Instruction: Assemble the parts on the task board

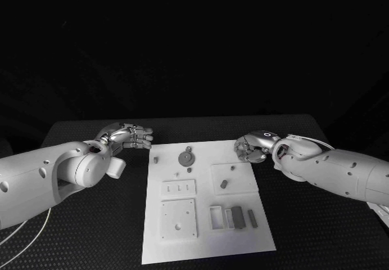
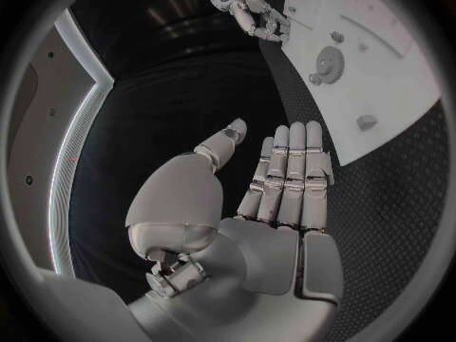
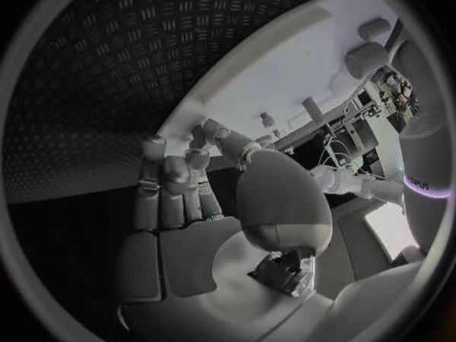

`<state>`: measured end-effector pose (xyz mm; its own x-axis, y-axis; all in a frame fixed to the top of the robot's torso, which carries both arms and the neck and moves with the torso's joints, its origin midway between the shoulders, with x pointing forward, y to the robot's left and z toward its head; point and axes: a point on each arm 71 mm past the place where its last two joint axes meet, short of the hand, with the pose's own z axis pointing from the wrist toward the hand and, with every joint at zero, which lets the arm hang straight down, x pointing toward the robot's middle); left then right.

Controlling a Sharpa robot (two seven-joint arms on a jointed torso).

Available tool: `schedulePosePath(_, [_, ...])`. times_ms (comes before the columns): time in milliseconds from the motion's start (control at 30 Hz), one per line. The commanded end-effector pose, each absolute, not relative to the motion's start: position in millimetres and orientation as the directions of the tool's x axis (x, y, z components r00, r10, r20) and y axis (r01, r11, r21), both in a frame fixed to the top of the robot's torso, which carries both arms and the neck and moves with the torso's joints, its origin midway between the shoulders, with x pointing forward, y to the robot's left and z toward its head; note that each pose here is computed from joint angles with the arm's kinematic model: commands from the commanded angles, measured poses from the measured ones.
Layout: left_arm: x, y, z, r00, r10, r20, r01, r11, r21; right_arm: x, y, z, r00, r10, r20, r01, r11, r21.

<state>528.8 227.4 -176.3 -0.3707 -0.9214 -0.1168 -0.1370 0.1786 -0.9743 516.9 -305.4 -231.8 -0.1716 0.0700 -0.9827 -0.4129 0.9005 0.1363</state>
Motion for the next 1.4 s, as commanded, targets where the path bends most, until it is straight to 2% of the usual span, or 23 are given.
schedulePosePath(33, [528.4,225.3,-175.3,-0.387,-0.915,-0.115,-0.128,0.177,-0.976,517,-306,-231,-0.168,0.106,-0.980,-0.387,0.907,0.164])
schedulePosePath(767, [528.3,224.6,-175.7,-0.392,-0.911,-0.131,-0.126,0.194,-0.973,514,-297,-227,-0.151,0.142,-0.978,-0.386,0.903,0.190])
schedulePosePath(1100, [523.4,214.0,-179.9,-0.461,-0.862,-0.211,-0.136,0.303,-0.943,510,-259,-202,-0.164,0.132,-0.978,-0.436,0.879,0.192])
schedulePosePath(1267, [519.4,202.1,-184.5,-0.494,-0.837,-0.238,-0.174,0.363,-0.915,504,-227,-192,-0.182,0.133,-0.974,-0.474,0.856,0.206])
schedulePosePath(1400, [513.7,185.7,-186.7,-0.501,-0.827,-0.255,-0.198,0.396,-0.896,498,-197,-184,-0.185,0.148,-0.971,-0.504,0.834,0.224])
